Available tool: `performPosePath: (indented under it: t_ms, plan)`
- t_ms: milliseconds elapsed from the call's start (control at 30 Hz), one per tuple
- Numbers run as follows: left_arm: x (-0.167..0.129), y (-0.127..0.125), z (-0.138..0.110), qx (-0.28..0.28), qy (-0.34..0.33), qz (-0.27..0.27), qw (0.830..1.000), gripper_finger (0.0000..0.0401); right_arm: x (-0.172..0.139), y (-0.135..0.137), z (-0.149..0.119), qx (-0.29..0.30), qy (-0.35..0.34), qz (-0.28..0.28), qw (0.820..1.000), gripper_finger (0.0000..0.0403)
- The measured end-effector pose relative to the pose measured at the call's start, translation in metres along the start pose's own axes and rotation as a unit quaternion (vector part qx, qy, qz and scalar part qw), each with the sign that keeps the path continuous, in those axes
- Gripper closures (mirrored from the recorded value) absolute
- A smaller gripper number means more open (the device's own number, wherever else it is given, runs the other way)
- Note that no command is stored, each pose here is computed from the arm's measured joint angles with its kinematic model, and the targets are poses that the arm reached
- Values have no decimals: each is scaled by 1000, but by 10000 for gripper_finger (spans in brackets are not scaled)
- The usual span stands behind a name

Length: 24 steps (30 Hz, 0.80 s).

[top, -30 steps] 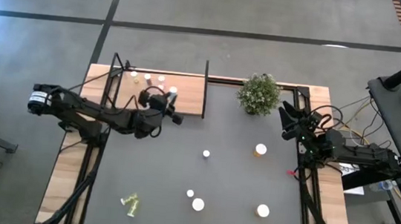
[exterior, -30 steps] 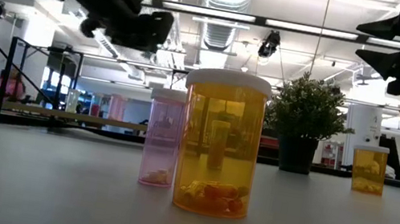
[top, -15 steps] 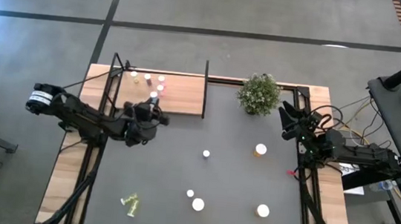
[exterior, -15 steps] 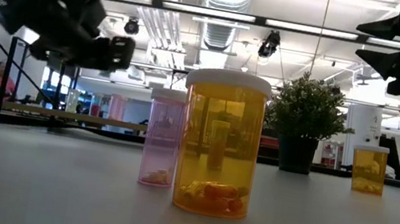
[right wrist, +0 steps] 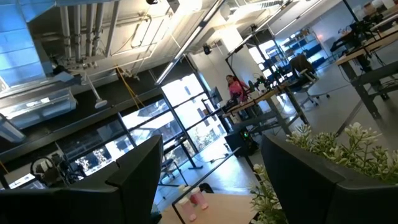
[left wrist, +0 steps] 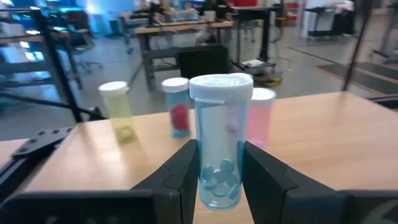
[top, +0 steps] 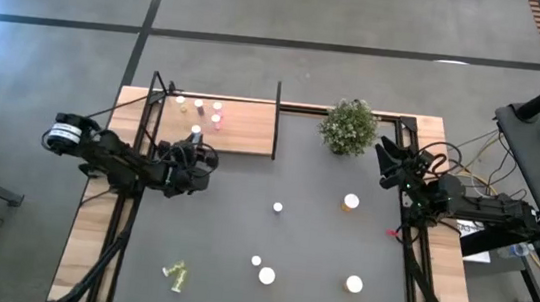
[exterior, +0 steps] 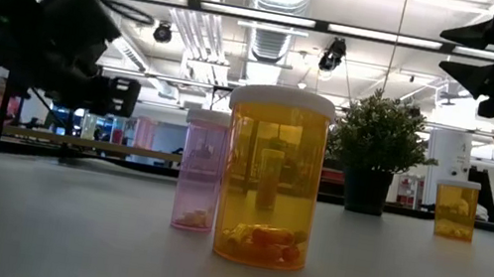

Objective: Pick and place medicine bottles onto shelf by color
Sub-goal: Put the left blue pill bottle on the shelf aligned with the other blue pill bottle

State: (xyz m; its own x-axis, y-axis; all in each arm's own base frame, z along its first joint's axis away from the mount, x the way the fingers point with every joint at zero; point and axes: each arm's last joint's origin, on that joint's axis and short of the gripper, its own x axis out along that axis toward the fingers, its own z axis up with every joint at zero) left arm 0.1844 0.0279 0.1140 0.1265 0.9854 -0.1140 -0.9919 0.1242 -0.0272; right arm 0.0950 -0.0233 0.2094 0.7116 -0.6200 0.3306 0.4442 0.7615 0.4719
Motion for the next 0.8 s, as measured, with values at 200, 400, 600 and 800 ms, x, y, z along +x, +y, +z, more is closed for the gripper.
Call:
performPosePath:
  t_ms: [200, 400, 600, 800]
  plan:
    - [8, -3, -17, -20, -19, 38, 999, 312, 0, 0, 0, 0, 0, 0, 1000, 142]
    - [12, -8, -29, -38, -35, 53, 997, 312, 0, 0, 0, 0, 0, 0, 1000, 142]
    - [20, -15, -34, -38, -35, 68, 996, 312, 0, 0, 0, 0, 0, 0, 1000, 142]
    - [32, -16, -33, -43, -19, 79, 996, 312, 0, 0, 0, 0, 0, 0, 1000, 142]
